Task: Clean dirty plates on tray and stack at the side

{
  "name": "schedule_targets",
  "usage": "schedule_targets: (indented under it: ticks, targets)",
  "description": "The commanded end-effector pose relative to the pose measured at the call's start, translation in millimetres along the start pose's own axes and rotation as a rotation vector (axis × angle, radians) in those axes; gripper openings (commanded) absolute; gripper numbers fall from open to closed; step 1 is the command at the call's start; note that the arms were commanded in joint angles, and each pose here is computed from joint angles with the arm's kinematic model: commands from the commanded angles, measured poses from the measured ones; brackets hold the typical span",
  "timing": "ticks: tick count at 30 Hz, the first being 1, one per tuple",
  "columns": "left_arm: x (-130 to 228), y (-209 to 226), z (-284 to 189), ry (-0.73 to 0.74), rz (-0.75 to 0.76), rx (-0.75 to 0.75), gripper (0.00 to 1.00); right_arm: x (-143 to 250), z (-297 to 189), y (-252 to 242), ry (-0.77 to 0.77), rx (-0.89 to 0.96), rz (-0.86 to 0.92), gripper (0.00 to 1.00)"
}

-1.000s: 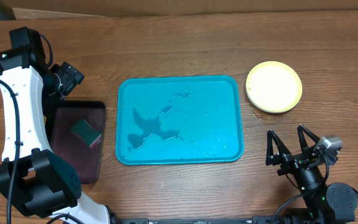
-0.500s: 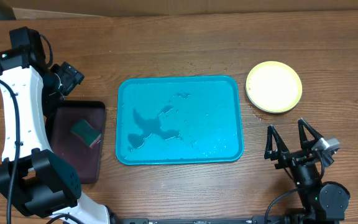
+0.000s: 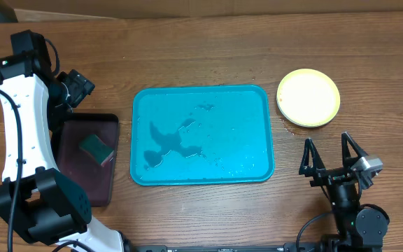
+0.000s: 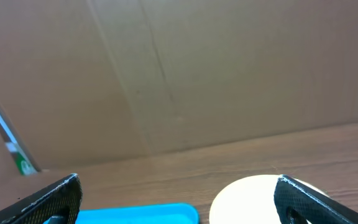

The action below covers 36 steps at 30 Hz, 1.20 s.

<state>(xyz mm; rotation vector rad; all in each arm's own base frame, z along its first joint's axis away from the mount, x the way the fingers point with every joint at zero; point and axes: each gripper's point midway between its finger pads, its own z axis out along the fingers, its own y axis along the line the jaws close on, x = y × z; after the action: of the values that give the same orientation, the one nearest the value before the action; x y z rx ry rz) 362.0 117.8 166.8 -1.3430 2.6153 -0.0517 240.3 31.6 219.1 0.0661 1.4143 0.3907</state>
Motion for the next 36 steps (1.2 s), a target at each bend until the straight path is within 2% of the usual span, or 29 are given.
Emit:
schedule_targets:
  ticks: [1, 8, 13, 36]
  targets:
    - [-1, 0, 4, 0.001, 0.004, -0.012, 1.00, 10, 0, -2, 0.027, 0.011, -0.103, 1.00]
    - [-1, 0, 4, 0.001, 0.004, -0.012, 1.00, 44, -5, -23, 0.165, 0.114, -0.093, 1.00]
    - [-1, 0, 4, 0.001, 0.004, -0.012, 1.00, 43, -6, -31, 0.157, 0.159, -0.097, 1.00]
    - [-1, 0, 4, 0.001, 0.004, -0.013, 1.00, 43, -6, -29, 0.158, 0.151, -0.092, 1.00]
